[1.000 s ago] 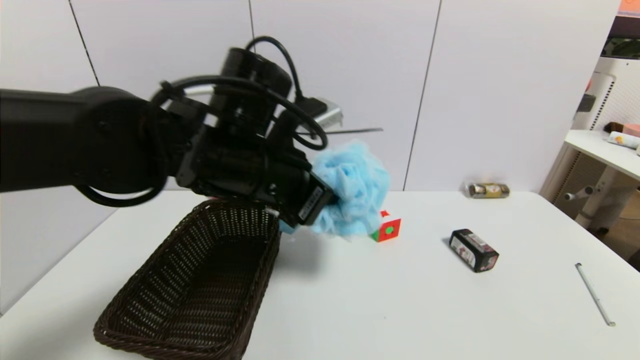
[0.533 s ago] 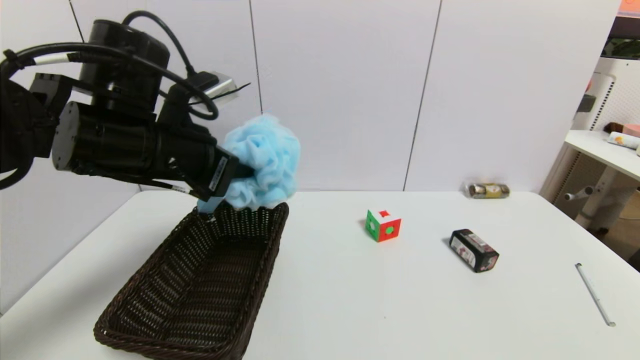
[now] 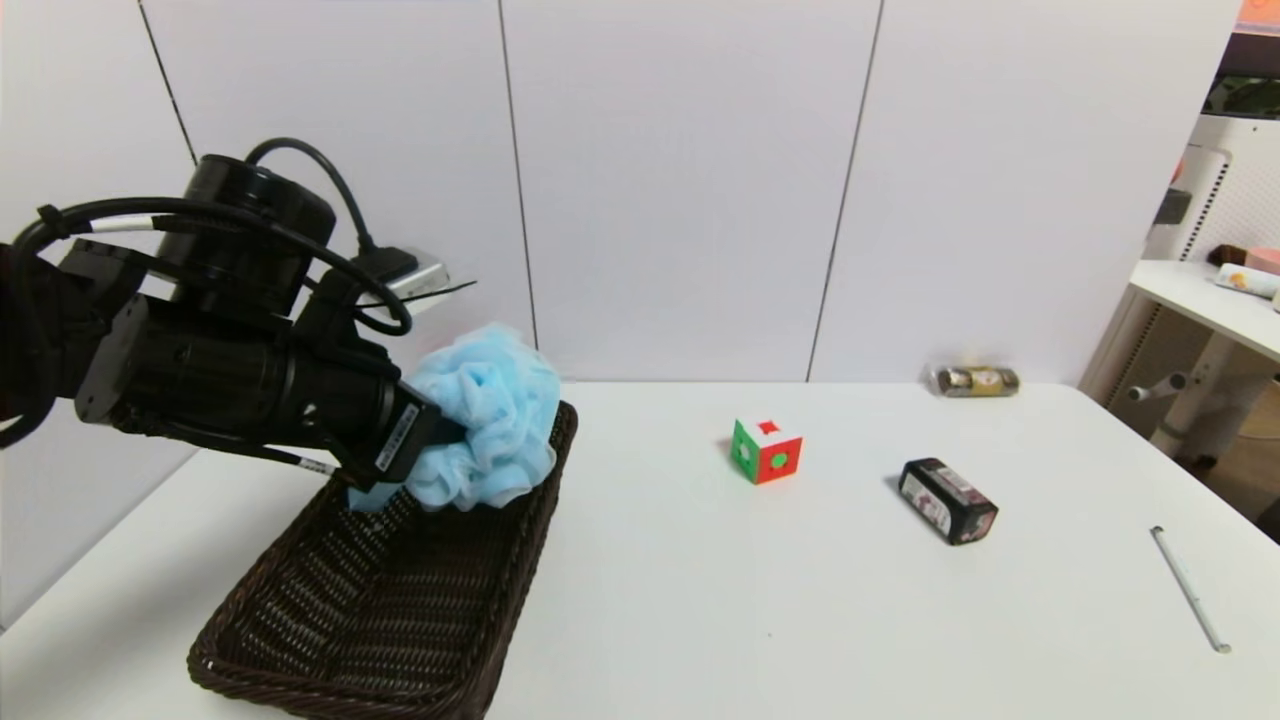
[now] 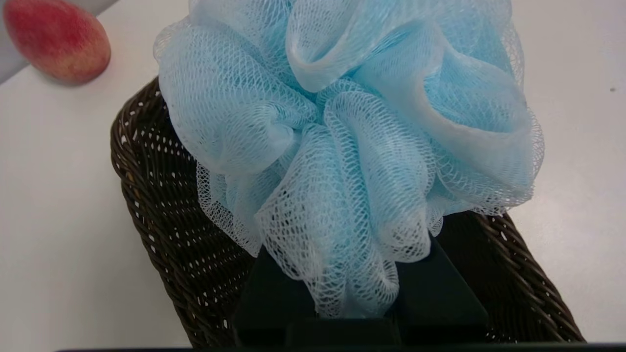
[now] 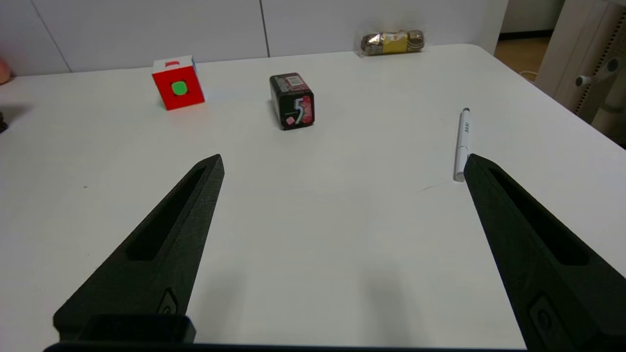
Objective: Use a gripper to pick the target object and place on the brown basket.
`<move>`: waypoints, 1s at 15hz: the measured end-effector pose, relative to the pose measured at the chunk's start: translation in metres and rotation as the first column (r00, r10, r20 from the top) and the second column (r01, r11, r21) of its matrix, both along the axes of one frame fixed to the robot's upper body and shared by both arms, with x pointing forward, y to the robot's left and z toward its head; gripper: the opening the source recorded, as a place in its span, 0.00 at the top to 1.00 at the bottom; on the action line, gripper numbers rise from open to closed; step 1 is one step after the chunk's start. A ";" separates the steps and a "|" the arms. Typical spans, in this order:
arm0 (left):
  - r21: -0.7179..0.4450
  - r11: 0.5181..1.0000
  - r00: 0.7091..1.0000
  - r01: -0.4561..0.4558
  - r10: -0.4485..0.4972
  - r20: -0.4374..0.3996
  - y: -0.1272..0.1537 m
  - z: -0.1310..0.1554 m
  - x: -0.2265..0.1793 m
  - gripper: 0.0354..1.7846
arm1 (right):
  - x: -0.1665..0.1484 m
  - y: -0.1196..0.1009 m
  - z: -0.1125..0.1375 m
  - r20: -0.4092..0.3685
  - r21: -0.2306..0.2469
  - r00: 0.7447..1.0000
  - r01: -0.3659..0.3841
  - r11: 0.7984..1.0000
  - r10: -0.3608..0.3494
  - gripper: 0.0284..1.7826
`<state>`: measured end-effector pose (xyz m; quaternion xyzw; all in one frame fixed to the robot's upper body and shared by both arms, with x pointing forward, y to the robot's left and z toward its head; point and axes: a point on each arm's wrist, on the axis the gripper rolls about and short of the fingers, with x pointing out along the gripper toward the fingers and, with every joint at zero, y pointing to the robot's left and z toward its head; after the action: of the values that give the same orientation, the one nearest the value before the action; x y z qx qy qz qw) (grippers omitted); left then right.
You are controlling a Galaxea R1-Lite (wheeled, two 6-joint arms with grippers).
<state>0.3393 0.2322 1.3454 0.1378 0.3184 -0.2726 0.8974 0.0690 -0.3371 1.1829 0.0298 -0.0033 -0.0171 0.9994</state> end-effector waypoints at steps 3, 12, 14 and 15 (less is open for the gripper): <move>0.010 1.000 0.999 -0.002 0.002 -0.034 0.000 -0.009 -0.001 0.56 | 0.000 0.000 0.000 0.000 0.000 1.000 0.000 1.000 0.000 0.05; 0.001 0.997 0.997 -0.071 0.071 -0.025 0.034 -0.021 -0.050 0.21 | 0.000 0.000 0.000 0.000 0.000 1.000 0.000 1.000 0.000 0.05; -0.020 0.993 0.993 -0.115 0.115 0.026 0.050 -0.029 -0.073 0.17 | 0.000 0.000 0.000 0.000 0.000 1.000 0.000 1.000 0.000 0.05; -0.032 0.990 0.989 -0.137 0.139 0.059 0.058 -0.035 -0.087 0.16 | 0.000 0.000 0.000 0.000 -0.001 1.000 0.000 1.000 0.000 0.05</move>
<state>0.2526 0.2902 1.3101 0.1111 0.2955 -0.2101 0.9253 0.0690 -0.3371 1.1829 0.0295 -0.0031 -0.0174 0.9994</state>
